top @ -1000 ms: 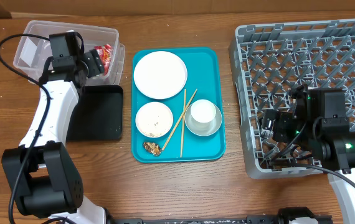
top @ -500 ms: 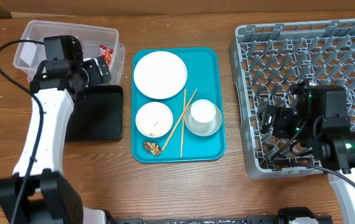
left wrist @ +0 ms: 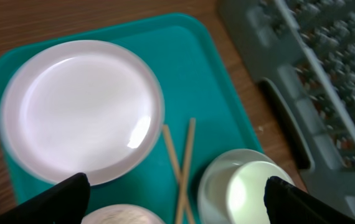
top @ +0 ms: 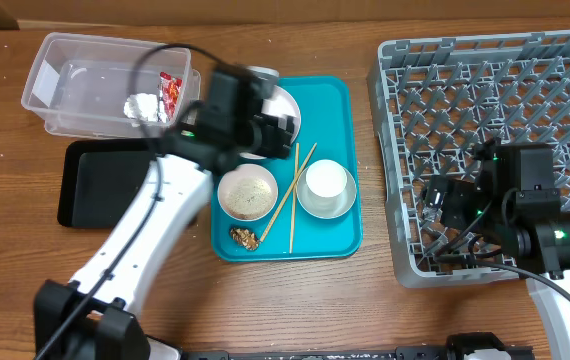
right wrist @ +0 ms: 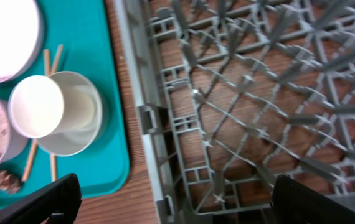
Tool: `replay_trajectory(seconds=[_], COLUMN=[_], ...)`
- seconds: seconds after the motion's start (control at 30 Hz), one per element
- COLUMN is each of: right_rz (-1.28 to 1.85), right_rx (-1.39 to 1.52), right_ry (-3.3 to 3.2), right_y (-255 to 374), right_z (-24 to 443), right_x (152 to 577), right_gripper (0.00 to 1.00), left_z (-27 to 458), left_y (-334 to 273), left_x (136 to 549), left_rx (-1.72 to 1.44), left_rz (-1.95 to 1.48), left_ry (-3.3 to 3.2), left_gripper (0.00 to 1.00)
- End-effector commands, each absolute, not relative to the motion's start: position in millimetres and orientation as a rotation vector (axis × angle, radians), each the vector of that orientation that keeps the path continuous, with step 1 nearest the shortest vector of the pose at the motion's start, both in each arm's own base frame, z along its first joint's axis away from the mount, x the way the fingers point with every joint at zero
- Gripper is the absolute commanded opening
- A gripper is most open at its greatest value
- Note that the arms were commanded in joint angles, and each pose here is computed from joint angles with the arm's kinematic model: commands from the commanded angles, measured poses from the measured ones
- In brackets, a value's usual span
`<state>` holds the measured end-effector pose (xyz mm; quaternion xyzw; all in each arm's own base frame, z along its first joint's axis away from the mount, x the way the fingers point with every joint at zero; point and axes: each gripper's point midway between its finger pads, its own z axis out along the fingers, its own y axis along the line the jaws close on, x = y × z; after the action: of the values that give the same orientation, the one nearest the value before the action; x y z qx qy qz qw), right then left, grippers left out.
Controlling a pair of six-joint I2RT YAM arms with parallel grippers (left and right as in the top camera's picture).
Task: Sort waste into correct bins and load items into the dishwasher
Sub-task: 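Reach the left gripper to the white cup and grasp its rim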
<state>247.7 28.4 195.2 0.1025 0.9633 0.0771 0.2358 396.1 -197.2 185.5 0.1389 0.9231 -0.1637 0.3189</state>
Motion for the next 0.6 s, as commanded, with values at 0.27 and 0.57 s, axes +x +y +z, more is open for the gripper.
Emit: replay_trajectory(seconds=[0.27,0.57], right_rz=[0.14,0.14], right_rx=[0.348,0.348], right_ry=[2.621,2.624], right_y=[18,18], right_z=[201,201], right_x=[246,246], right_gripper=[1.0,1.0], left_z=[117,69], left_y=[-254,-255], left_x=[375,358], left_rx=[0.603,0.623], left_rz=[-0.373,-0.409], left_ry=[2.539,2.707], left_gripper=[0.67,0.35])
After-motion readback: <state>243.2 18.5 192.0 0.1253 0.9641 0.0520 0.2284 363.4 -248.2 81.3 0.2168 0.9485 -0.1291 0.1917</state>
